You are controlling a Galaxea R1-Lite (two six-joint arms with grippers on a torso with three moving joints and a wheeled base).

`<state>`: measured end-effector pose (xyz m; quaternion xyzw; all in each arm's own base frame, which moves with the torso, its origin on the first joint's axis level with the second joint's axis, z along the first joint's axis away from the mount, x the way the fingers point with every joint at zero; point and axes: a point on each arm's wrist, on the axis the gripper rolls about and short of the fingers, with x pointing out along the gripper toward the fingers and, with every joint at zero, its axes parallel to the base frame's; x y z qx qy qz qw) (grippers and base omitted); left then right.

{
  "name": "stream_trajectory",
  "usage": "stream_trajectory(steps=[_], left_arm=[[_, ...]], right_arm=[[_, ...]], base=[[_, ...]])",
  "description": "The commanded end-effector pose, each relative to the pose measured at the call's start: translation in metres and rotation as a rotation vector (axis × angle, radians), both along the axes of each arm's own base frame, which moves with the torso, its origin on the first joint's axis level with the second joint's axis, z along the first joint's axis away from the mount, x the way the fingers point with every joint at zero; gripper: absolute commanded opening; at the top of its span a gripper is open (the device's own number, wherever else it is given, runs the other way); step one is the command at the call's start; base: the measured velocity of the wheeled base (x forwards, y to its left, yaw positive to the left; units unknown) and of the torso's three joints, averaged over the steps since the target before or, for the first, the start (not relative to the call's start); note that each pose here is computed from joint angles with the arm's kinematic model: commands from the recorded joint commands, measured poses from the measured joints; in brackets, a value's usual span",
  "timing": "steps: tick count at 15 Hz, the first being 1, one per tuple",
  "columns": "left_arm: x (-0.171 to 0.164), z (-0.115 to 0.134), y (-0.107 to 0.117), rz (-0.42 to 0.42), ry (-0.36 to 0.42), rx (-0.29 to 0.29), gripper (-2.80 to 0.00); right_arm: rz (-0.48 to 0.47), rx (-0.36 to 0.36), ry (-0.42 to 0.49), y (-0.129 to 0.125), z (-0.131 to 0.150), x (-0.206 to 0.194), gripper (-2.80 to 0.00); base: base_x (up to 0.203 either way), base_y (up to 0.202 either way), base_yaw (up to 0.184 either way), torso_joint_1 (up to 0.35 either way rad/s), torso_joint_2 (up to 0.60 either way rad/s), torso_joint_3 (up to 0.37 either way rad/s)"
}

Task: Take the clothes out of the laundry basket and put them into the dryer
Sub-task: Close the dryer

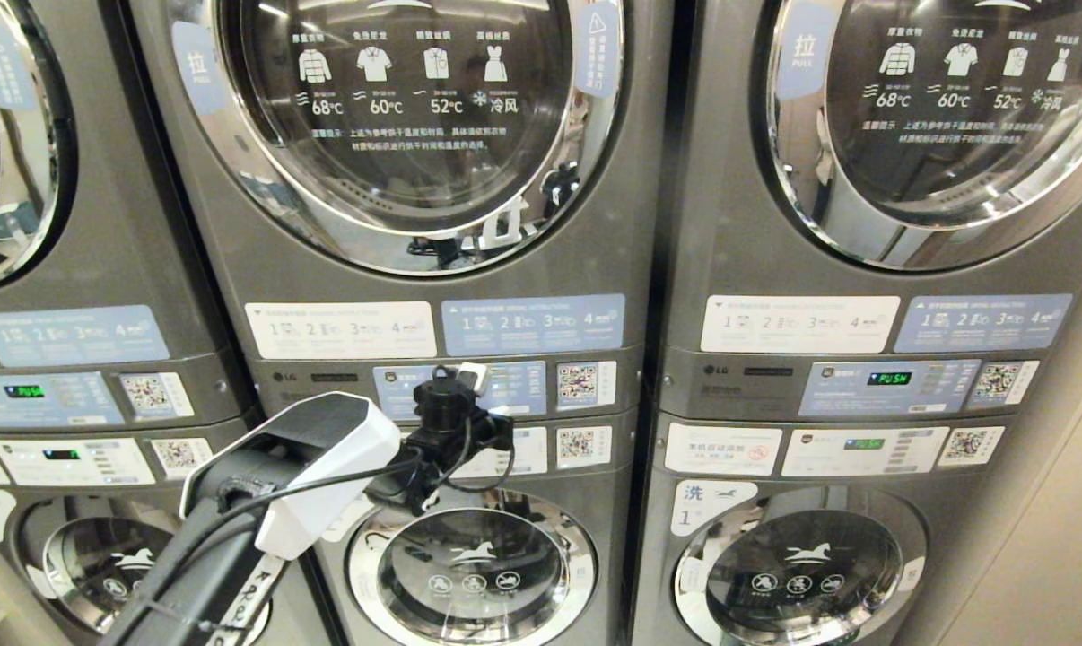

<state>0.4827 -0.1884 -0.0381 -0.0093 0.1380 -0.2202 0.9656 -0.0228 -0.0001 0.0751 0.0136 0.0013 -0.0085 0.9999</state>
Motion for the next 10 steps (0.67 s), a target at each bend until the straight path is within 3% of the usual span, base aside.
stream_trajectory(steps=[1, 10], left_arm=[[0.0028, -0.0015, -0.0010, 0.001, -0.008, -0.004, -2.80], [0.0037, -0.0063, 0.0021, 0.009, 0.003, -0.001, -2.80]], right_arm=[[0.000, 0.000, 0.000, 0.0000, 0.0000, 0.0000, -2.80], [0.000, 0.000, 0.000, 0.0000, 0.0000, 0.0000, -2.80]], base=[[0.000, 0.000, 0.000, 0.000, 0.00, 0.000], [0.000, 0.000, 0.000, 0.000, 0.00, 0.000]])
